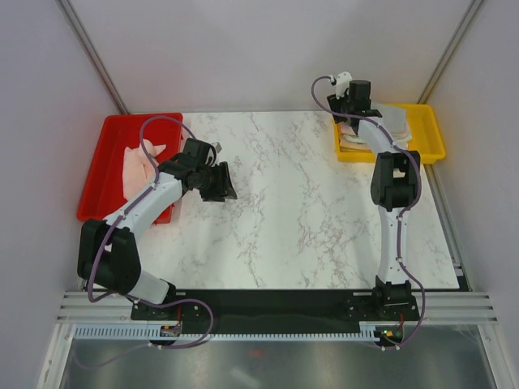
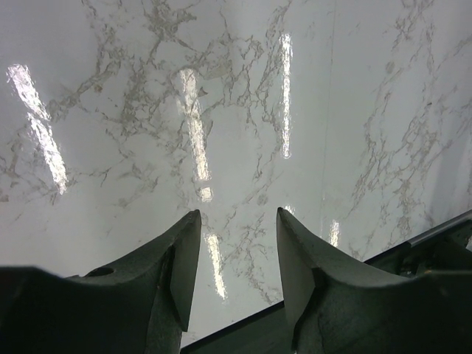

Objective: Fold and stack the towels
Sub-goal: Neatly place the folded towel into the bin, then grab crumpled towel

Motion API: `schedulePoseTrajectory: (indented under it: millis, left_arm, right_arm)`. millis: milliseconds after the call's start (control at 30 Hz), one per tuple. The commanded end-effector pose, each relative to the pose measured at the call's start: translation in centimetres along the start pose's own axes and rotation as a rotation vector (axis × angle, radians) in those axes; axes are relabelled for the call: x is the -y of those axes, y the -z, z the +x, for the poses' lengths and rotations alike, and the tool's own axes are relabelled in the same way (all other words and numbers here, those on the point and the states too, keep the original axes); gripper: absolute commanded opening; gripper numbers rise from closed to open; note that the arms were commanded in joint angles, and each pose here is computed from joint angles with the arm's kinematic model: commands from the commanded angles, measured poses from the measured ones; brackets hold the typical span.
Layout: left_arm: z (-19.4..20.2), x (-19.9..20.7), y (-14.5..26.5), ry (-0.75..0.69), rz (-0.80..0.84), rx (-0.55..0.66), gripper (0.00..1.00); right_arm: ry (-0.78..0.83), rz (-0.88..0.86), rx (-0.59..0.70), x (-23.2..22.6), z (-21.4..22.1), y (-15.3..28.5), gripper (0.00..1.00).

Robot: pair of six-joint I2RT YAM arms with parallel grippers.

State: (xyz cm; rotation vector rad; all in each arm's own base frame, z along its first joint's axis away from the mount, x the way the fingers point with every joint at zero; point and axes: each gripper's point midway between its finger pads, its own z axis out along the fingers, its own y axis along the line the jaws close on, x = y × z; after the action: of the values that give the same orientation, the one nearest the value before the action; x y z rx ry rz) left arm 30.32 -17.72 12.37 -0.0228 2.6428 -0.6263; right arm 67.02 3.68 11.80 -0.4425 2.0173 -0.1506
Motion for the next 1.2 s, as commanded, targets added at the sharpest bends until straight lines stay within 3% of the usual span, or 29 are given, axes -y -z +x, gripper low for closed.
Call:
schedulePoseTrajectory:
  millis: [0,233,367,500,700,833,1100,1167]
  left_arm:
    - [-1.7,1.2,1.2,-0.05,0.043,0.049,0.53]
    - [-2.3,1.0,1.5,-0.048,0.024,0.074,0.53]
    - [-4.1,0.8,2.6,-0.049,-0.018,0.147,0.53]
    - [-5.2,1.4,3.5,-0.056,-0.012,0.182,0.53]
    - [-6.0,0.2,3.6,-0.035,-0.087,0.213,0.53]
    - [-9.9,-1.2,5.1,0.038,-0.155,0.307,0.54]
    - [-15.1,-8.9,6.3,0.247,-0.274,0.371,0.54]
    - [-15.6,-12.4,6.1,0.301,-0.332,0.367,0.54]
  right_arm:
    - [0.079,-0.009,0.001,-0.6,-0.1,0.2,0.61]
    - [0.089,0.028,-0.041,-0.2,1.1,-0.5,0.6]
    - [0.082,0.049,-0.053,0.2,1.5,-0.8,0.45]
    - [0.092,0.05,-0.062,0.2,1.8,-0.7,0.39]
    - [0.075,-0.002,-0.034,-0.7,0.8,0.1,0.17]
    - [0.07,-0.068,0.011,-1.7,-1.0,1.9,0.05]
    - [0.08,-0.138,-0.046,-2.9,0.7,3.5,0.03]
    - [0.069,-0.132,-0.046,-3.0,0.6,3.4,0.13]
